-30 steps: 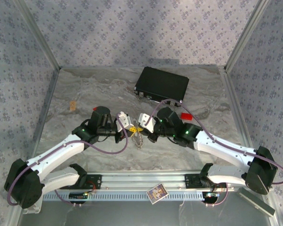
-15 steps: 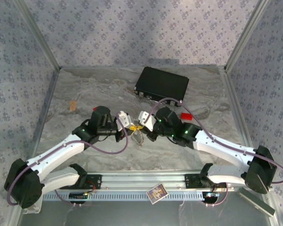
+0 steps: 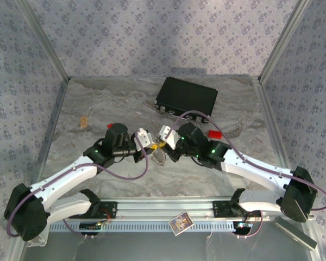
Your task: Put the keys on the keyring
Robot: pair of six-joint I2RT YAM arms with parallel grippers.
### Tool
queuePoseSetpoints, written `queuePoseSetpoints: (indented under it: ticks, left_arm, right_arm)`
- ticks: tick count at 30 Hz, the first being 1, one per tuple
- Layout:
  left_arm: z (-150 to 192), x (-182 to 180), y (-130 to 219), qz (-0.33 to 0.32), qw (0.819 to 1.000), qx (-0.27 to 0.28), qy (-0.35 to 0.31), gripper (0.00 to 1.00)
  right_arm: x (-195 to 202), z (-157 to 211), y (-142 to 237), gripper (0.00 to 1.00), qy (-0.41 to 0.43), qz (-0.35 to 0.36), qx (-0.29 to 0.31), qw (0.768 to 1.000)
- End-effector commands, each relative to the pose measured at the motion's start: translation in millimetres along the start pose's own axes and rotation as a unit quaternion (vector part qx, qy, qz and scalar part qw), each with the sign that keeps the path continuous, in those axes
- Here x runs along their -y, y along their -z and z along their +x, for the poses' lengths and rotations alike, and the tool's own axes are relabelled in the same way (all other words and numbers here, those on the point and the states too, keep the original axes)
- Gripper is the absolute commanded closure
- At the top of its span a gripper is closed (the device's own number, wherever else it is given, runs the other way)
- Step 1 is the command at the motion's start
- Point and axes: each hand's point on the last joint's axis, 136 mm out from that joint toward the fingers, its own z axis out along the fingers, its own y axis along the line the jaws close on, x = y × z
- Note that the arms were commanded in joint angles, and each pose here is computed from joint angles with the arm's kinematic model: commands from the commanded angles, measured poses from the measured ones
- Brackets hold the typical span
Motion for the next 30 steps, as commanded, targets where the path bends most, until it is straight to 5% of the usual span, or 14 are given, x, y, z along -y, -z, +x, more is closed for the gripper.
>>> queuePoseSetpoints:
  ticks: [1, 10, 18, 30]
  left_arm:
    - [-23, 3, 6, 0.0, 0.999, 0.039, -0.017, 1.0]
    - [-26, -1, 10, -0.023, 0.997, 0.061, -0.027, 1.0]
    - [-26, 1, 10, -0.021, 0.996, 0.074, -0.037, 1.0]
    - [-28, 22, 10, 0.032, 0.992, 0.099, -0.077, 1.0]
  right_arm:
    - [12, -22, 3, 1.0, -0.016, 0.03, 0.025, 0.999]
    - [17, -2, 3, 0.97, -0.017, 0.036, 0.002, 0.999]
    - [12, 9, 16, 0.55, -0.005, -0.009, 0.003, 1.0]
    - [-19, -4, 39, 0.57, 0.085, -0.135, 0.09, 0.983]
